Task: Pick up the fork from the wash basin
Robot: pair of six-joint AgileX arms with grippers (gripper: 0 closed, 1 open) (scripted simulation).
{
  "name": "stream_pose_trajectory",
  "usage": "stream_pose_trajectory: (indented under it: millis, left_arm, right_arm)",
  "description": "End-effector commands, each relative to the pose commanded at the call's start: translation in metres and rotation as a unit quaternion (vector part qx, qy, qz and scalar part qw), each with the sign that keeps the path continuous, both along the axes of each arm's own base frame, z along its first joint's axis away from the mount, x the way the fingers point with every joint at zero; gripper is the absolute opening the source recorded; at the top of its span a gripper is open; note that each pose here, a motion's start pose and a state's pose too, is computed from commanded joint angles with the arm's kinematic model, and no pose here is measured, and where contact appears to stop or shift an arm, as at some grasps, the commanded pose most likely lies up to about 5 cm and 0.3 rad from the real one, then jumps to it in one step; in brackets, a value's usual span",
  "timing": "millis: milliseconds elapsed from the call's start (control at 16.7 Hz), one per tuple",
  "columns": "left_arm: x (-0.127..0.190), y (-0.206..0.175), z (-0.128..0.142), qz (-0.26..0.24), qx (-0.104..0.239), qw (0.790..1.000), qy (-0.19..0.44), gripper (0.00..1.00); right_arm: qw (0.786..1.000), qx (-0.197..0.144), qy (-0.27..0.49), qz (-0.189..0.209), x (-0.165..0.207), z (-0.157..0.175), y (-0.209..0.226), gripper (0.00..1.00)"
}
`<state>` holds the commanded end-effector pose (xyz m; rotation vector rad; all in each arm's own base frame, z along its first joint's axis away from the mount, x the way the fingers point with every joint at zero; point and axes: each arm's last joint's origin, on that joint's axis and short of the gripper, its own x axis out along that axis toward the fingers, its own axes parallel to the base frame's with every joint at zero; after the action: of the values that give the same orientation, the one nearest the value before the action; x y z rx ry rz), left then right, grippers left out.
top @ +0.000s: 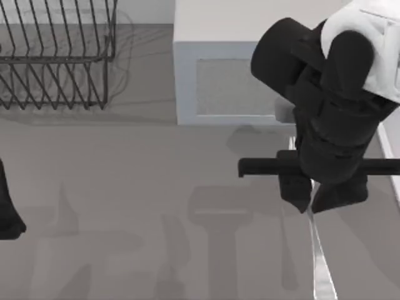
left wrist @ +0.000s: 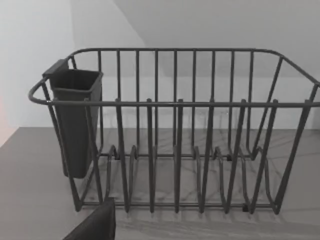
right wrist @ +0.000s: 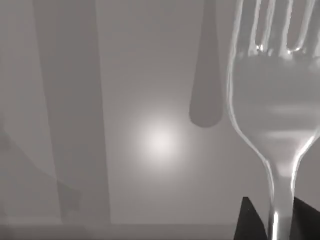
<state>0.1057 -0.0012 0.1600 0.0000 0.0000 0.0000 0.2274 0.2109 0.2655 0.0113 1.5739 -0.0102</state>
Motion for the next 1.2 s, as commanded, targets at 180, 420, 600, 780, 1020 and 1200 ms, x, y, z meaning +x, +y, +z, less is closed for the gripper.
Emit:
stream_pose_trajectory:
  millis: [180,420,600,780,1020,1200]
  left_arm:
    - [0.000,0.000,0.000,0.000,0.000,1.000,0.000,1.00]
    - [0.000,0.000,0.000,0.000,0.000,1.000,0.000,1.00]
    - [0.000,0.000,0.000,0.000,0.000,1.000,0.000,1.00]
    - [0.000,0.000,0.000,0.000,0.000,1.000,0.000,1.00]
    - [0.000,0.000,0.000,0.000,0.000,1.000,0.000,1.00]
    - [0.000,0.000,0.000,0.000,0.000,1.000,0.000,1.00]
  right_arm:
    - [1.000,-0.002,0.001,0.000,0.002,-0.027,0.002,0.00]
    - [1.000,0.006,-0.008,0.001,0.003,-0.077,0.003,0.00]
    - [1.000,0.001,-0.003,0.002,-0.001,-0.103,0.001,0.00]
    - [1.000,0.000,-0.002,0.002,-0.001,-0.105,0.000,0.00]
    - [1.000,0.000,-0.002,0.002,-0.001,-0.105,0.000,0.23]
    - [1.000,0.000,-0.002,0.002,-0.001,-0.105,0.000,0.45]
